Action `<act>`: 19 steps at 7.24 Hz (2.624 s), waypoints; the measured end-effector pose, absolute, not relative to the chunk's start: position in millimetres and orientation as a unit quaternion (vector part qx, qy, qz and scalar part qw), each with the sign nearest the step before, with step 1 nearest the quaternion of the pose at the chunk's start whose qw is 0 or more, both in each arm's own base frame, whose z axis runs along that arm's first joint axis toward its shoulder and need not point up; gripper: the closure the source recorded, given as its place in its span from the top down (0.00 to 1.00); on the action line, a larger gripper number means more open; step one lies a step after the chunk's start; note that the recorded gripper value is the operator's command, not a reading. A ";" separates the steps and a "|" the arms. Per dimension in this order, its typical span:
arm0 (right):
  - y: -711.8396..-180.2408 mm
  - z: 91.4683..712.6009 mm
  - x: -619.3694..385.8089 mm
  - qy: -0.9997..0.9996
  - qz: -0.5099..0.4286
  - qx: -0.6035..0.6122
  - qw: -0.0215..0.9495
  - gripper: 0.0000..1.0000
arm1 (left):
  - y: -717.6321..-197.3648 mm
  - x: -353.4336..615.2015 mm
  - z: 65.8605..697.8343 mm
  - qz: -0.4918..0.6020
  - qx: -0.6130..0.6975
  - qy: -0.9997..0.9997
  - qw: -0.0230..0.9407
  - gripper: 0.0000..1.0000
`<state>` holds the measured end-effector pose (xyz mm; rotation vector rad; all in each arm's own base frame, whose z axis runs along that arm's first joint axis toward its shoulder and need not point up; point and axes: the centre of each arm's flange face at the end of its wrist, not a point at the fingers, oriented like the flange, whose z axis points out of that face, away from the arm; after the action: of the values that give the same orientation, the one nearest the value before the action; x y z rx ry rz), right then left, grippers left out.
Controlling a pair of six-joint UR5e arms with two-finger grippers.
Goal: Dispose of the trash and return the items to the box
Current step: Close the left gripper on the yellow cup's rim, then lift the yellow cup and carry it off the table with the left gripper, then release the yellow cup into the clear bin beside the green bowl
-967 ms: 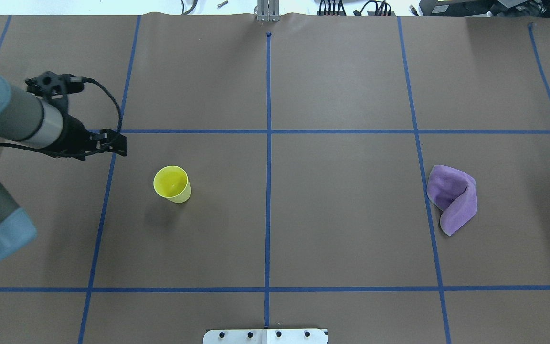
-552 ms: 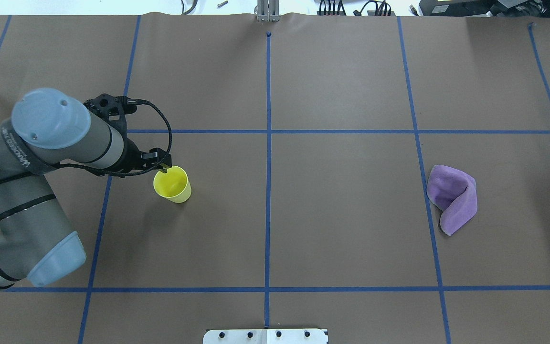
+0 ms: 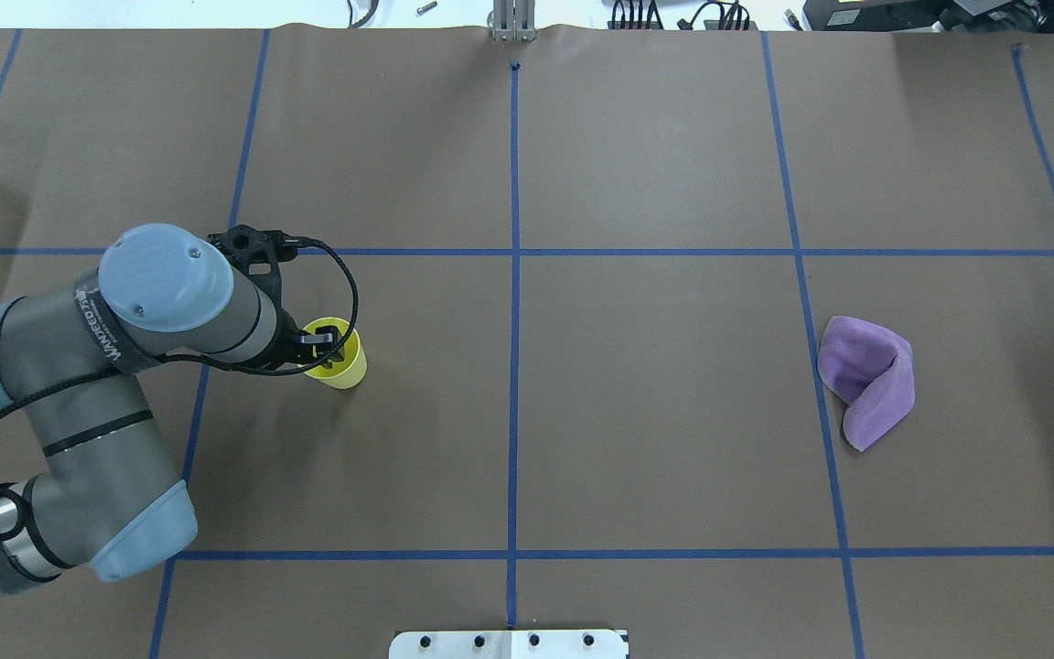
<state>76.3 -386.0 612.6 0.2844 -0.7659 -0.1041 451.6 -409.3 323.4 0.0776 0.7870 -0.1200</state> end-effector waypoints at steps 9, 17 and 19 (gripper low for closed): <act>-386.3 610.9 75.7 -0.374 -0.051 0.140 0.915 1.00 | -458.8 340.7 297.3 -0.084 0.063 0.416 0.903 0.00; -391.2 605.4 74.3 -0.378 -0.039 0.138 0.915 1.00 | -586.2 -30.5 615.7 0.144 0.116 0.322 0.928 0.00; -391.3 605.5 74.4 -0.377 -0.040 0.139 0.915 1.00 | -605.7 -41.4 683.1 0.146 0.130 0.319 0.927 0.00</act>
<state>74.4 -391.3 605.5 0.2856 -0.7767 -0.0815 -41.4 -605.7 683.1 0.2658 0.6546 0.2997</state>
